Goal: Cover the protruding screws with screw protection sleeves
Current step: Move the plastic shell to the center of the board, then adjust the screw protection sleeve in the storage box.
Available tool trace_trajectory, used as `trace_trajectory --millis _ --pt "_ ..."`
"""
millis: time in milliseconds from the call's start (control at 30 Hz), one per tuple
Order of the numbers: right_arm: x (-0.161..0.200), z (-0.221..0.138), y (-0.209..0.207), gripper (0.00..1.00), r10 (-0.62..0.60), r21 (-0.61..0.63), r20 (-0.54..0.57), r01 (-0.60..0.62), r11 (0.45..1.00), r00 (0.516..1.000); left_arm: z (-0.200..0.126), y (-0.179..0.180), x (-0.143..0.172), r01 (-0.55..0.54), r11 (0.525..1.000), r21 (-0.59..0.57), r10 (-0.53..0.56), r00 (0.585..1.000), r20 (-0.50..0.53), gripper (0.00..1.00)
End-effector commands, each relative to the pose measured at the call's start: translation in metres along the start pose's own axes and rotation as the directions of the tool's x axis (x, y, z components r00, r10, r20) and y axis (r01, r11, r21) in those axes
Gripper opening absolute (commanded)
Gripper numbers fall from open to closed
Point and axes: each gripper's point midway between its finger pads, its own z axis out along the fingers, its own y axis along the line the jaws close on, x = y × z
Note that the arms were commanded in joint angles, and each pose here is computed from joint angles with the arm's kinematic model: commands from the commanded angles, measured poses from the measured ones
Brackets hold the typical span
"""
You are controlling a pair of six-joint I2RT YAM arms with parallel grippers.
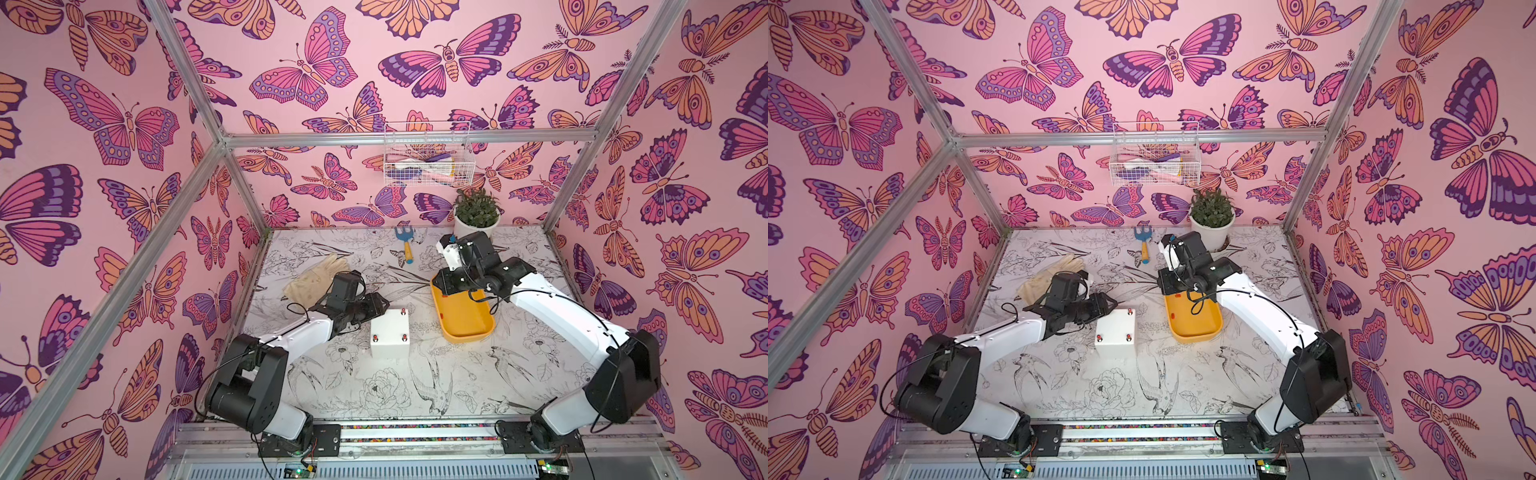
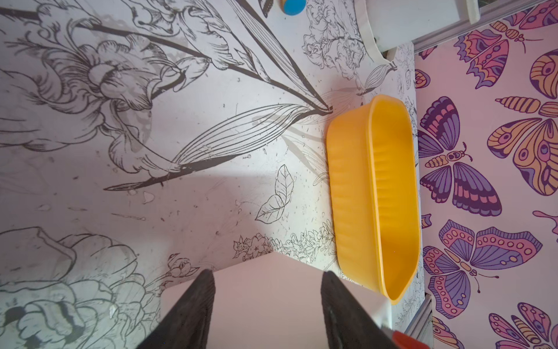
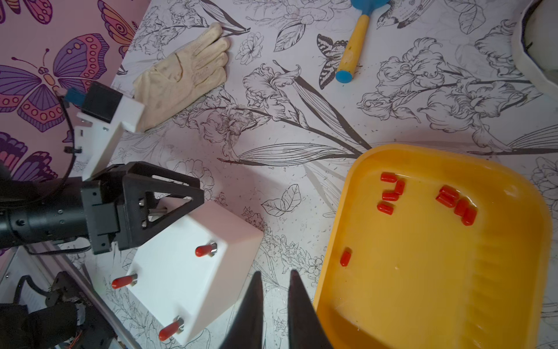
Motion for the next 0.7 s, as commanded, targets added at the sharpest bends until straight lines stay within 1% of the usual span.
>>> trace_trajectory --millis 0,133,267,467,500,633,667 --pt "-0.005 -0.004 -0.013 0.2 -0.005 0.073 0.028 0.003 0.997 1.0 -0.009 -0.006 -0.007 -0.022 1.0 -0.01 0.023 1.0 0.019 0.63" --pt "-0.009 -0.007 -0.024 0.22 0.0 0.134 0.032 -0.004 0.991 0.999 -0.02 -0.021 -0.027 -0.07 0.997 -0.009 0.071 0.996 0.054 0.69" --pt "-0.011 -0.01 -0.036 0.24 0.017 0.191 0.025 -0.022 0.981 1.0 -0.036 -0.028 -0.045 -0.099 0.995 -0.018 0.101 0.99 0.097 0.73" --pt "-0.008 -0.019 -0.065 0.26 0.057 0.297 -0.002 -0.053 0.953 0.998 -0.064 -0.022 -0.063 -0.088 0.995 -0.042 0.093 0.986 0.137 0.75" --pt "-0.004 -0.01 -0.073 0.26 0.072 0.32 -0.035 -0.057 0.946 0.997 -0.07 -0.019 -0.065 -0.081 0.996 -0.048 0.087 0.986 0.141 0.75" --pt "-0.002 -0.012 -0.098 0.27 0.104 0.4 -0.081 -0.064 0.914 0.991 -0.089 -0.011 -0.067 -0.056 0.995 -0.084 0.069 0.984 0.162 0.75" --pt "-0.001 -0.011 -0.102 0.27 0.108 0.416 -0.093 -0.06 0.908 0.99 -0.101 -0.016 -0.069 -0.066 0.995 -0.081 0.08 0.979 0.186 0.76"
